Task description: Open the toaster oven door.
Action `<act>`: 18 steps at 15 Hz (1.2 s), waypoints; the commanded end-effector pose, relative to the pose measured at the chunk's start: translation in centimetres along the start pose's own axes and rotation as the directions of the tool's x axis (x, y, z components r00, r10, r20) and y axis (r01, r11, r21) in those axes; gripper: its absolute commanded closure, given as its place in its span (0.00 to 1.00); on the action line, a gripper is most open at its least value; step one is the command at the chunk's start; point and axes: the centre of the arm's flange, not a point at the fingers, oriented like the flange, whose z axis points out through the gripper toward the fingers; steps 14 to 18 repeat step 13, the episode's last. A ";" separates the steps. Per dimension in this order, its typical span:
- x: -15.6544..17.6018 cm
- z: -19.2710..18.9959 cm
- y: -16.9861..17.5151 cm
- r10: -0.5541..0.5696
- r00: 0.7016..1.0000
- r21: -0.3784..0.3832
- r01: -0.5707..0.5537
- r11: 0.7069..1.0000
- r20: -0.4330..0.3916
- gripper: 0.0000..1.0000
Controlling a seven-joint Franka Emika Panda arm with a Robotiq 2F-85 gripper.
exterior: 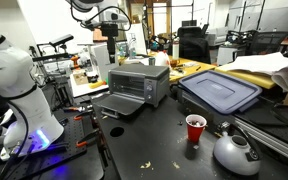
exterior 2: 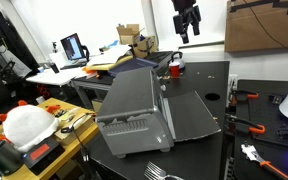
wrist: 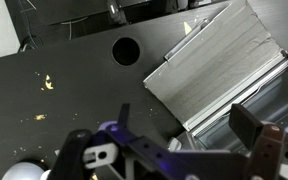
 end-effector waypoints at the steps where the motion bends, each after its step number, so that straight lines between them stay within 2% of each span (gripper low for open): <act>1: 0.8 -2.0 -0.8 -0.101 0.994 0.002 0.101 0.995 0.033 0.00; 4: 1.1 -2.7 -0.8 -0.170 0.984 -0.027 0.172 0.985 0.059 0.00; 5: 1.4 -2.8 -0.9 -0.129 0.989 -0.060 0.133 0.989 0.071 0.00; 6: 0.5 -1.8 -0.7 -0.125 0.992 -0.021 0.126 0.992 0.033 0.00; 18: 1.1 -1.9 -0.8 -0.128 0.990 -0.036 0.130 0.991 0.050 0.00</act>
